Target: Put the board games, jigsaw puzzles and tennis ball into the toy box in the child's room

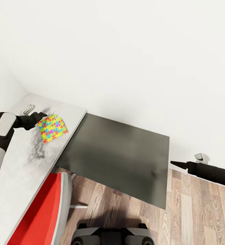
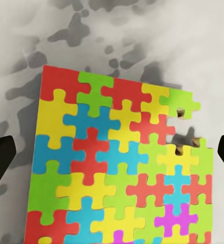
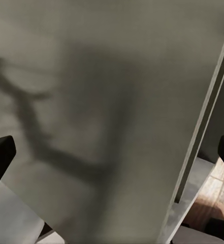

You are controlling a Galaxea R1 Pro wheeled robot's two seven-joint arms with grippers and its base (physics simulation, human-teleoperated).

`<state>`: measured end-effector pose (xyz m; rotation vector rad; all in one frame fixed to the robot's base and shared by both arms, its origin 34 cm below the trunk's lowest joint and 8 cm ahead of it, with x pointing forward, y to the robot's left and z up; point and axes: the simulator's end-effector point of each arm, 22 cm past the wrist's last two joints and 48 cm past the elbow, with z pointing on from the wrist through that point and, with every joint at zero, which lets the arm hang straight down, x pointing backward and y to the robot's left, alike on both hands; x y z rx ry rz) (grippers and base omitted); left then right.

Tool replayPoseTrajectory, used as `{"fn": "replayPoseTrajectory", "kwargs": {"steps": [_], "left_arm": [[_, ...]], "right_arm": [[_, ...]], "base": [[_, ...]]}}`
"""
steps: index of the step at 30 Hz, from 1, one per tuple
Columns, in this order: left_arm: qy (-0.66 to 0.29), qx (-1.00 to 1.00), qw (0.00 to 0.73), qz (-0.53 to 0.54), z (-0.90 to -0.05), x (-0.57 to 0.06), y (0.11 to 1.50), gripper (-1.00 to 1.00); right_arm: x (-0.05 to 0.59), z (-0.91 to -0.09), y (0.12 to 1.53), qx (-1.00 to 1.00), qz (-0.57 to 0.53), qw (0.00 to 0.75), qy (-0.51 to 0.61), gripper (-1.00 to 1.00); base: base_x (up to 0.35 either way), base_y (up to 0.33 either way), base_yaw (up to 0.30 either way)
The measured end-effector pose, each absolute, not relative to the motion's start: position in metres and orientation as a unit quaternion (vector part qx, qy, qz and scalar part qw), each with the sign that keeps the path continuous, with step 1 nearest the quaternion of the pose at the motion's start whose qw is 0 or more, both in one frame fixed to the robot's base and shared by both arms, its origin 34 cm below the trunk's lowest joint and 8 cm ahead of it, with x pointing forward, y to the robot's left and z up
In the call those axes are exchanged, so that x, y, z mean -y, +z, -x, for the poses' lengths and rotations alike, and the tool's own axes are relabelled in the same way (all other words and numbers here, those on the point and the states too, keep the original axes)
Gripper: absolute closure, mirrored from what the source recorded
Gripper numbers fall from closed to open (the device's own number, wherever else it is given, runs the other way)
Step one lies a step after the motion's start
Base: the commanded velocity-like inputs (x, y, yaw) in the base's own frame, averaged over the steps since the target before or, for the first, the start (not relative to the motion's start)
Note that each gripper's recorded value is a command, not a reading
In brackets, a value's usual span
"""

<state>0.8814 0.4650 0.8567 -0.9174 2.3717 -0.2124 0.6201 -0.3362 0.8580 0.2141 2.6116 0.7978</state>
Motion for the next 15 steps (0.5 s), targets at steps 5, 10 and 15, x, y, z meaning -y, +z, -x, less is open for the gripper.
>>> {"fn": "replayPoseTrajectory", "kwargs": {"steps": [5,10,15], "left_arm": [[-0.078,-0.89,0.287,0.344,-0.88,-0.465,0.851,-1.0],[-0.076,-0.892,0.284,0.344,-0.879,-0.465,0.844,-1.0],[-0.074,-0.893,0.279,0.344,-0.877,-0.465,0.837,-1.0]], "right_arm": [[0.337,-0.619,0.854,-0.935,-0.079,0.197,0.285,-1.0],[0.338,-0.619,0.851,-0.936,-0.08,0.194,0.283,-1.0],[0.34,-0.618,0.847,-0.937,-0.081,0.191,0.281,-1.0]], "base": [[0.0,0.0,0.0],[0.0,0.0,0.0],[0.0,0.0,0.0]]}}
